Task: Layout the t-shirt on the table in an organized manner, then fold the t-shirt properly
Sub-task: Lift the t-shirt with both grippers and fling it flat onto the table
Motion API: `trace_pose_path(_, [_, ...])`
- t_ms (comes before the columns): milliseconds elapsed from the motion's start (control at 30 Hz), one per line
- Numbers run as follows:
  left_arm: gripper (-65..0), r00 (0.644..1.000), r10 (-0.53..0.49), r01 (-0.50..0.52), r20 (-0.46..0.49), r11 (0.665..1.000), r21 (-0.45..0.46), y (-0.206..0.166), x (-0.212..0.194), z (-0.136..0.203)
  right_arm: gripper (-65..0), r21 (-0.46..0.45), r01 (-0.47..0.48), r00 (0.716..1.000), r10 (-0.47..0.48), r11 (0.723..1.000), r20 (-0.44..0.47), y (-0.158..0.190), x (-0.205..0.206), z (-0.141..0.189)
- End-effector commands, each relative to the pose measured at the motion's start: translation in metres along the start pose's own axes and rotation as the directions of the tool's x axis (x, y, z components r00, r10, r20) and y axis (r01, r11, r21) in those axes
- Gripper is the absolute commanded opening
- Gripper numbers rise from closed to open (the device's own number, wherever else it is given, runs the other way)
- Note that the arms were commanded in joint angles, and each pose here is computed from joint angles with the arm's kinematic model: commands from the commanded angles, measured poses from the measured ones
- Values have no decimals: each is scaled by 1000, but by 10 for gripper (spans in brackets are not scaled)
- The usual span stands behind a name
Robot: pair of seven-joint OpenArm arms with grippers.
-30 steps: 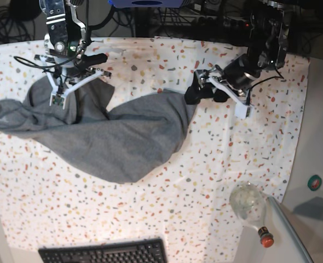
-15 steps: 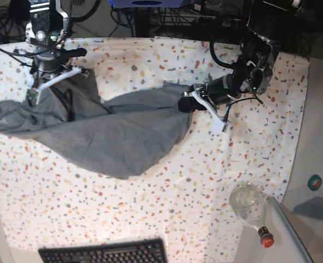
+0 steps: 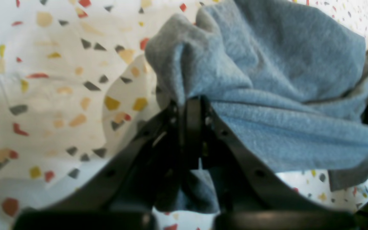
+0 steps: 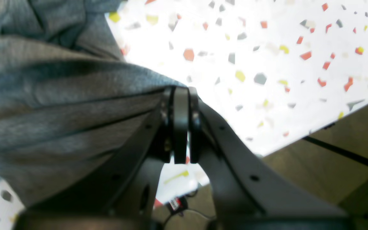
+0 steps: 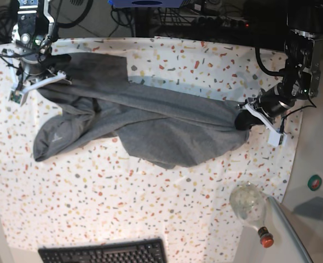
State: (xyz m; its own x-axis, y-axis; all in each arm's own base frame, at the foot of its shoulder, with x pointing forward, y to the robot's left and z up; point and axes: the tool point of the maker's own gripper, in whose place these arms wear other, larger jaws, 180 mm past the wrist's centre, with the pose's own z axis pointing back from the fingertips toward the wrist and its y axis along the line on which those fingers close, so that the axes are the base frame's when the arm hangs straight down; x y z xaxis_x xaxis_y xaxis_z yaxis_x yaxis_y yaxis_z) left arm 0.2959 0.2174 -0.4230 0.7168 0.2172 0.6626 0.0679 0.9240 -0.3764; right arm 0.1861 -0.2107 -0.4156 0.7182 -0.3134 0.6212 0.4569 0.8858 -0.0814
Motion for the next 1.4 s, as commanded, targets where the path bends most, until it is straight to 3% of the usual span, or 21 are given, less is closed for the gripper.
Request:
trace_pose_path(0, [-650, 998, -23, 22, 65, 1000, 8, 1, 27, 4, -650, -40, 3, 996, 0, 999, 94, -8, 28, 1])
trace_pose_path(133, [-650, 998, -14, 12, 66, 1000, 20, -28, 51, -10, -650, -9, -35, 978, 36, 999, 205, 1, 84, -8])
trace_pose_path(267, [-650, 977, -174, 175, 128, 985, 0, -83, 98, -35, -650, 13, -31, 963, 26, 999, 269, 14, 154, -15])
trace_pose_path(333, [-650, 959, -192, 197, 208, 980, -3, -105, 140, -44, -650, 11, -37, 937, 31, 999, 349, 14, 202, -9])
trace_pose_path(467, [-650, 897, -200, 242, 394, 969, -58, -176, 251, -46, -650, -8, -132, 829, 115, 991, 548, 14, 312, 22])
trace_pose_path(567, [-650, 849, -198, 284, 490, 953, -107, -226, 317, -26, -650, -61, -115, 749, 126, 992, 650, -19, 370, 40])
trace_pose_path(600, [-650, 826, -204, 304, 525, 947, -109, -238, 334, -15, -650, -64, -107, 708, 121, 992, 695, -26, 386, 50])
trace_pose_path(700, [-650, 792, -225, 355, 568, 926, -129, -266, 353, 10, -650, -112, -117, 599, 160, 987, 785, -53, 412, 81])
trace_pose_path(767, [-650, 790, -246, 380, 562, 915, -133, -274, 349, 18, -650, -130, -132, 576, 182, 983, 797, -61, 414, 93])
trace_pose_path(800, [-650, 801, -252, 381, 543, 914, -139, -273, 336, 16, -650, -139, -146, 581, 198, 980, 789, -62, 406, 94])
trace_pose_path(900, [-650, 825, -282, 380, 490, 919, -110, -245, 290, 12, -650, -166, -200, 646, 257, 966, 719, -64, 360, 80])
trace_pose_path(967, [-650, 855, -292, 364, 430, 927, -95, -222, 250, 6, -650, -156, -238, 705, 281, 959, 651, -63, 318, 60])
trace_pose_path(1067, [-650, 907, -296, 336, 301, 938, -90, -192, 177, -4, -650, -107, -248, 816, 267, 963, 513, -64, 243, 25])
trace_pose_path(1167, [-650, 945, -288, 302, 153, 951, -72, -160, 109, -11, -650, -43, -233, 895, 232, 971, 380, -56, 180, -1])
trace_pose_path(1267, [-650, 971, -240, 240, 1, 969, -58, -133, 48, -21, -650, -5, -212, 953, 208, 977, 219, -57, 124, -36])
trace_pose_path(1367, [-650, 975, -188, 186, -122, 982, -31, -109, 1, -28, -650, 16, -189, 977, 187, 982, 102, -58, 84, -58])
